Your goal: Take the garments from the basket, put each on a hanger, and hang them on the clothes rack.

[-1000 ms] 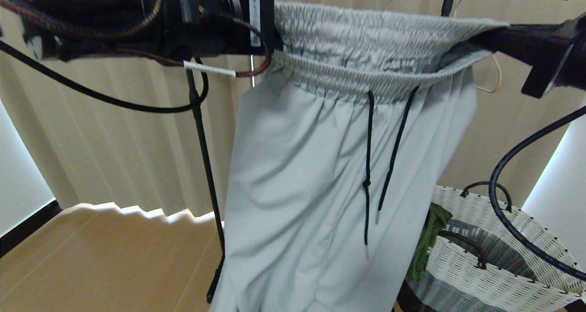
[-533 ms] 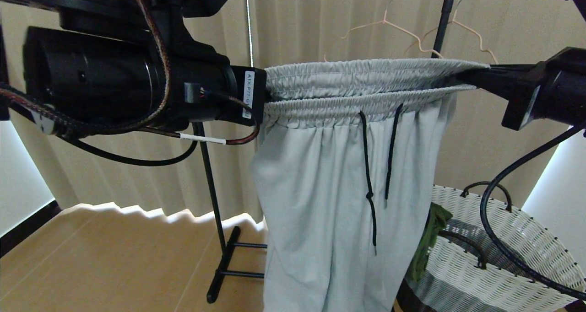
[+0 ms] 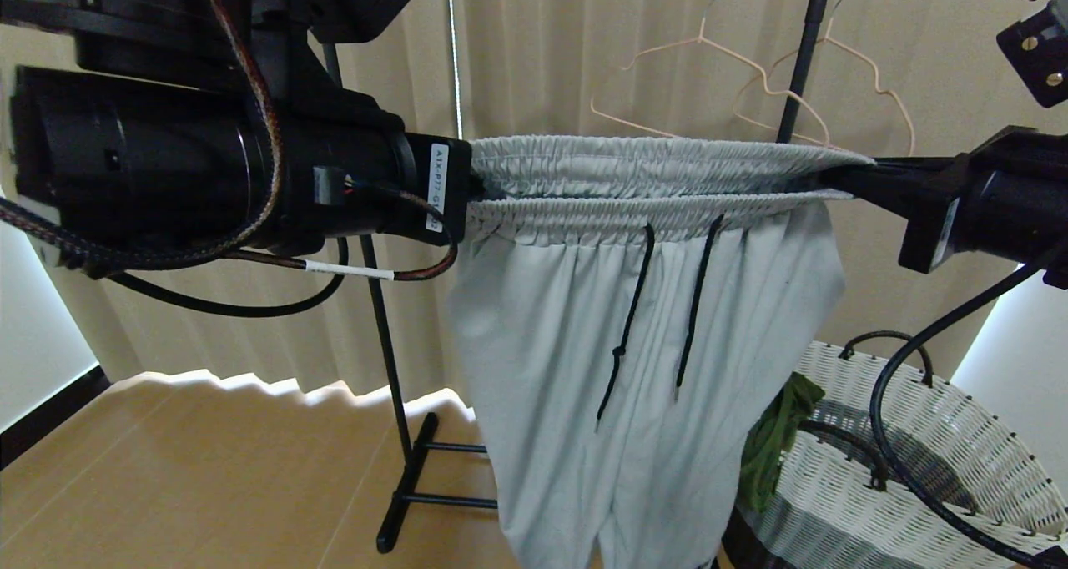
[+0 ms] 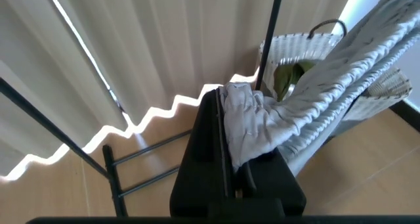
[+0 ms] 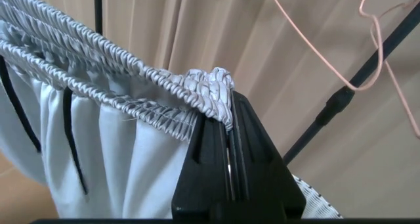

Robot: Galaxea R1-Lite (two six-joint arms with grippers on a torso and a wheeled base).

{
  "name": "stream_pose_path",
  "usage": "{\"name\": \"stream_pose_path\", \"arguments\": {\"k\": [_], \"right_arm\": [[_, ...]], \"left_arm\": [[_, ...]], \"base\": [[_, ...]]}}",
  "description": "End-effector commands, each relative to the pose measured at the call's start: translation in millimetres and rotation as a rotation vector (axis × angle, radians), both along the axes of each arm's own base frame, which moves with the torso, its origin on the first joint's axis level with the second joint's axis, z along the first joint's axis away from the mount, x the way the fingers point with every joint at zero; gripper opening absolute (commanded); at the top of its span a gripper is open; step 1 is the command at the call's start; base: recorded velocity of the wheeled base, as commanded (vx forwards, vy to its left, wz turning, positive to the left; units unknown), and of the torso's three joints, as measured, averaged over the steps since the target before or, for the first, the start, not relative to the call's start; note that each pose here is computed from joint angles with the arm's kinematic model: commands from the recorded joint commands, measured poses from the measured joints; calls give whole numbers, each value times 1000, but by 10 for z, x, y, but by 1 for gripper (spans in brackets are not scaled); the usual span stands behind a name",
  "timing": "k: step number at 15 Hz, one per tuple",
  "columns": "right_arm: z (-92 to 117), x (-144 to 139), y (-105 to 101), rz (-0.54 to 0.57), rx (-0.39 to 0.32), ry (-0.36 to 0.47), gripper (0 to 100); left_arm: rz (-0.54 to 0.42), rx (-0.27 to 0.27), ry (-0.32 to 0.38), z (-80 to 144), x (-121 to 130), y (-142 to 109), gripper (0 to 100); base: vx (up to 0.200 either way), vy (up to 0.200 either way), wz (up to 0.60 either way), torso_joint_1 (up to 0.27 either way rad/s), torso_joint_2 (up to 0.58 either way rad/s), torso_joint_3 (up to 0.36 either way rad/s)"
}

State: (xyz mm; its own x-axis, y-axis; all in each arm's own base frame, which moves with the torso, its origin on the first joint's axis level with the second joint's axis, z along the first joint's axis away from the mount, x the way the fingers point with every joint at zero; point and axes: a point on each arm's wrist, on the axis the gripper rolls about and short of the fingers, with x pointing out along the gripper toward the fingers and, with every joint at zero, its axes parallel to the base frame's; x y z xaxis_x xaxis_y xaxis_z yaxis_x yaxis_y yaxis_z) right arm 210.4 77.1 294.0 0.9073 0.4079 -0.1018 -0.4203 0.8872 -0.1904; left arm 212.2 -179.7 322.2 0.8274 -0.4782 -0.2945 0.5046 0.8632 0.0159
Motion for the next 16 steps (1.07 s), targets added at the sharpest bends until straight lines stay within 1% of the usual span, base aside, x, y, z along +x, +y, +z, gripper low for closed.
{"name": "stream_pose_path", "arguments": {"k": [1, 3, 6, 8, 10, 11, 12, 13, 14, 15, 16], "right_arm": [[7, -10, -7, 0, 1, -4, 0], [2, -14, -8, -2, 1, -3, 0], [-1, -28, -92, -35, 0, -5, 0], [30, -227, -161, -35, 8, -29, 0], [46, -398, -213, -31, 13, -51, 0], [41, -444, -227, -29, 13, -56, 0], [-8, -549, -258, -26, 11, -56, 0], [-30, -587, -262, -21, 11, -55, 0], [-49, -668, -270, -7, 14, -61, 0], [-58, -706, -264, 13, 15, -62, 0], [-58, -706, -264, 13, 15, -62, 0]], "left_arm": [[0, 1, -1, -1, -8, 6, 0], [-1, -2, -8, 20, -33, 28, 0], [-6, 11, -10, 1, -49, 41, 0], [-8, -2, -32, 13, -16, 12, 0], [-15, 6, -56, -18, 73, -66, 0], [-17, 1, -67, -21, 106, -95, 0], [-18, -14, -84, -11, 191, -169, 0], [-16, -18, -89, 6, 224, -192, 0], [-1, -24, -98, 26, 339, -228, 0], [9, -28, -102, 36, 402, -242, 0], [9, -28, -102, 36, 402, -242, 0]], "base": [[0, 0, 0, 0, 0, 0], [0, 0, 0, 0, 0, 0], [0, 0, 0, 0, 0, 0], [0, 0, 0, 0, 0, 0], [0, 0, 0, 0, 0, 0], [0, 0, 0, 0, 0, 0], [0, 0, 0, 0, 0, 0], [0, 0, 0, 0, 0, 0], [0, 0, 0, 0, 0, 0], [0, 0, 0, 0, 0, 0], [0, 0, 0, 0, 0, 0]]}}
